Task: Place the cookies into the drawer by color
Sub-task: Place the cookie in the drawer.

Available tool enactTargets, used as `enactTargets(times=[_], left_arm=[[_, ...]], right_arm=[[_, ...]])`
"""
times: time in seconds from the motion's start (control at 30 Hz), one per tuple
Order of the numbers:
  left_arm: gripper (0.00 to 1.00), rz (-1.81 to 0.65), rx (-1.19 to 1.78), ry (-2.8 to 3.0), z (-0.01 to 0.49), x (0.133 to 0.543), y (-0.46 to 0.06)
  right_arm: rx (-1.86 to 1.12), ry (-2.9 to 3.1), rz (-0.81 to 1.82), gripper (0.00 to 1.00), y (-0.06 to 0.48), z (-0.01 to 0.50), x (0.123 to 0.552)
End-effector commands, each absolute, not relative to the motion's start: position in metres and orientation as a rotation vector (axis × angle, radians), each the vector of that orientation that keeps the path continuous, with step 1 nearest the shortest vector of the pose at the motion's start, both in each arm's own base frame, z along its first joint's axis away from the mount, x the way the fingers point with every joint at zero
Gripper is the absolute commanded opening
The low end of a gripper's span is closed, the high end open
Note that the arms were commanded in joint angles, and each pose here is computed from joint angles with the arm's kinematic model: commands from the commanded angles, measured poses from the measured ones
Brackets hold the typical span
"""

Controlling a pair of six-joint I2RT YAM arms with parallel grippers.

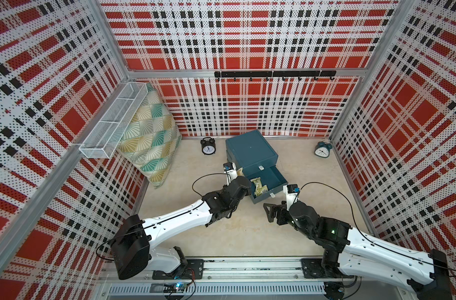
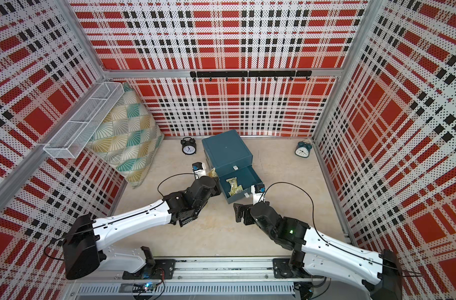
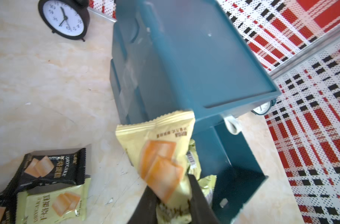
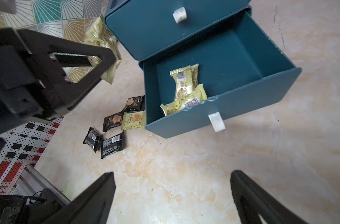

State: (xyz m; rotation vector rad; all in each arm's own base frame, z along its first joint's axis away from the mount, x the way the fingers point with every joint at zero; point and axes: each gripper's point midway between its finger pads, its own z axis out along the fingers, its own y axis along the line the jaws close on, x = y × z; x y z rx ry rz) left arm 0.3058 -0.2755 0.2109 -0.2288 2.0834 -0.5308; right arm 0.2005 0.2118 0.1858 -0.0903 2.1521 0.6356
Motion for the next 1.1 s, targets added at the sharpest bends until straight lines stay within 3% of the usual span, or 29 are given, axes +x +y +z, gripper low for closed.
enactTargets(times=[0.0,0.33,0.43,0.53,0.67,0.9,0.93,1.07], left_arm=[[0.20,-0.589,-0.094,2.033,0.232,0.307,-0.307],[0.23,-0.703,0.141,2.038,0.230,0.318,-0.382],[0.34,-0.764,0.200,2.040,0.231,0.316,-0.400],[0.51,-0.788,0.228,2.044,0.231,0.314,-0.406],[0.71,-0.782,0.199,2.030,0.234,0.309,-0.390],[0.90,-0.778,0.067,2.014,0.231,0.307,-0.325],[1.00,-0.777,0.050,2.019,0.228,0.307,-0.316],[0.99,-0.750,-0.029,2.039,0.212,0.309,-0.273]], right_arm=[[-0.052,2.159,0.615,1.00,0.201,0.181,0.200],[-0.033,2.159,0.632,1.00,0.192,0.174,0.195],[-0.035,2.160,0.640,1.00,0.190,0.173,0.193],[-0.041,2.158,0.653,1.00,0.190,0.173,0.191],[-0.054,2.159,0.662,1.00,0.190,0.172,0.189],[-0.132,2.146,0.716,1.00,0.202,0.177,0.185],[-0.153,2.142,0.733,1.00,0.206,0.179,0.184],[-0.258,2.129,0.804,1.00,0.227,0.185,0.179]])
